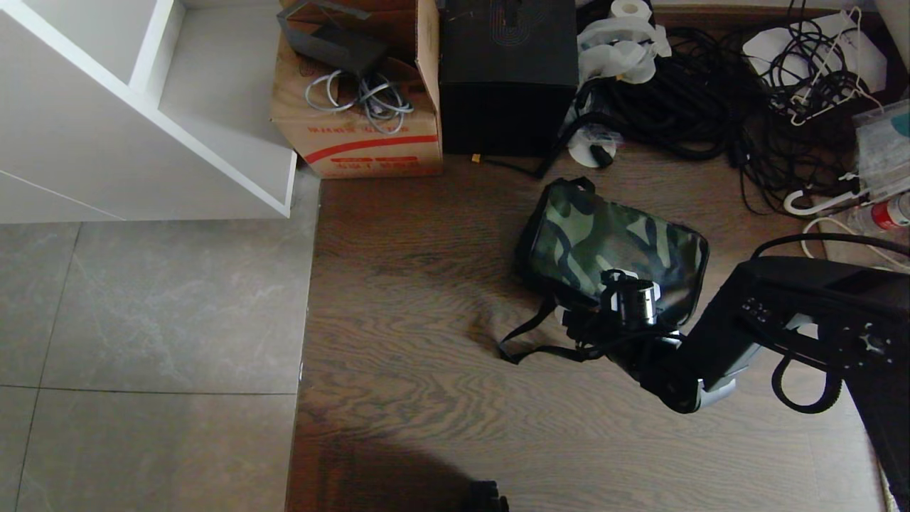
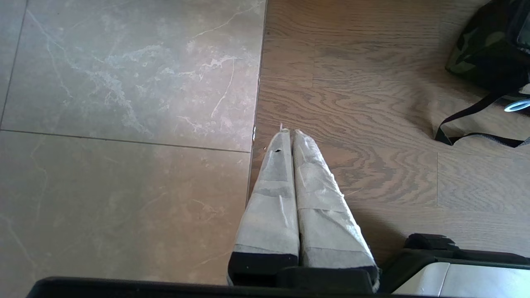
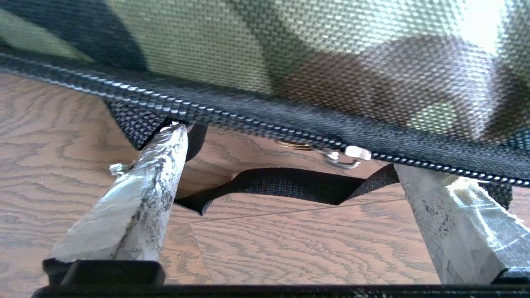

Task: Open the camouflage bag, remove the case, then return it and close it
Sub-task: Open the top of the storage box

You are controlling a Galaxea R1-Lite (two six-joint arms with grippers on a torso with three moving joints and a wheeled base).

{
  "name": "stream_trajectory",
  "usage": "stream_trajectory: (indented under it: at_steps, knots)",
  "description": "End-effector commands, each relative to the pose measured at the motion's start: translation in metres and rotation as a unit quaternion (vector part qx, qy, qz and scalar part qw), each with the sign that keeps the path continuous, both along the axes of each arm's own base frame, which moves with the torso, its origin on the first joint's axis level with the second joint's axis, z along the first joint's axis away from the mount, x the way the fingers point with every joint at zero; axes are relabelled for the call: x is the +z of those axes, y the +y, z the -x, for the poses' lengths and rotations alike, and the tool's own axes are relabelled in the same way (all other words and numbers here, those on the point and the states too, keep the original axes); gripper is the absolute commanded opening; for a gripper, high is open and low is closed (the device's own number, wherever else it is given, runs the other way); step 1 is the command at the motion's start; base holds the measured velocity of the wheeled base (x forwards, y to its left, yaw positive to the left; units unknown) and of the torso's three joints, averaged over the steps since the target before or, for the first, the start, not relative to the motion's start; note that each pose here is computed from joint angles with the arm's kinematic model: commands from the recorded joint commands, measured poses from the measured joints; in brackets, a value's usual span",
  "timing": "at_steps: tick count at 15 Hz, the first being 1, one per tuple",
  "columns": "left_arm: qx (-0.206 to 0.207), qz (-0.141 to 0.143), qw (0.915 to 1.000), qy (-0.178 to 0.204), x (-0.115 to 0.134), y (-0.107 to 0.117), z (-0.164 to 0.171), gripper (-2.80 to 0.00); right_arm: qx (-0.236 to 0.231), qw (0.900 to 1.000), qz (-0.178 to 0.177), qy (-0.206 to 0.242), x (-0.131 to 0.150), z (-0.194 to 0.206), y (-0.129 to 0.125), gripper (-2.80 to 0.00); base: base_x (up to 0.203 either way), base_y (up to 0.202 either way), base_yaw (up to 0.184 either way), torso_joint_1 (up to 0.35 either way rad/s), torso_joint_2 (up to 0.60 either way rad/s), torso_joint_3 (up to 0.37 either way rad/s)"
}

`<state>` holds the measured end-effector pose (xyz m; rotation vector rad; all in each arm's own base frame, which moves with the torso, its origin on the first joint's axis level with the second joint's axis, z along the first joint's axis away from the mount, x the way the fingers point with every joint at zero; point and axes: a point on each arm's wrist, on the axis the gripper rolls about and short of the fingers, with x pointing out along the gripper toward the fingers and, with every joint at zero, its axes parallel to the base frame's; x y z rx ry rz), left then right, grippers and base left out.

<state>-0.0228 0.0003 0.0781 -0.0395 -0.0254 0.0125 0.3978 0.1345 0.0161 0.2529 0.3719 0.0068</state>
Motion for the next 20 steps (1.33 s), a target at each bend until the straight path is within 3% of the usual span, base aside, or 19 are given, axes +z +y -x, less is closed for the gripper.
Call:
stream_trajectory:
  at_steps: [1, 14, 15, 20]
  knots:
    - [0.001, 0.000, 1.0000, 0.004, -0.003, 0.000, -0.001, -2.80, -0.003, 1.000, 0.000, -0.004, 0.003, 0.000, -0.002, 0.00, 0.000, 0.000, 0.000, 0.000, 0.00, 0.000]
    - [0.001, 0.000, 1.0000, 0.005, -0.002, 0.000, -0.001, -2.80, -0.007, 1.000, 0.020, 0.004, 0.000, -0.003, -0.011, 0.00, 0.000, 0.000, 0.000, 0.000, 0.00, 0.000]
    - [0.000, 0.000, 1.0000, 0.004, -0.003, 0.000, -0.001, -2.80, -0.011, 1.000, 0.020, 0.005, -0.002, -0.004, -0.013, -2.80, 0.000, 0.000, 0.000, 0.000, 0.00, 0.000]
    - [0.000, 0.000, 1.0000, 0.004, -0.003, 0.000, -0.001, -2.80, -0.009, 1.000, 0.019, 0.003, -0.002, -0.006, -0.011, -2.80, 0.000, 0.000, 0.000, 0.000, 0.00, 0.000]
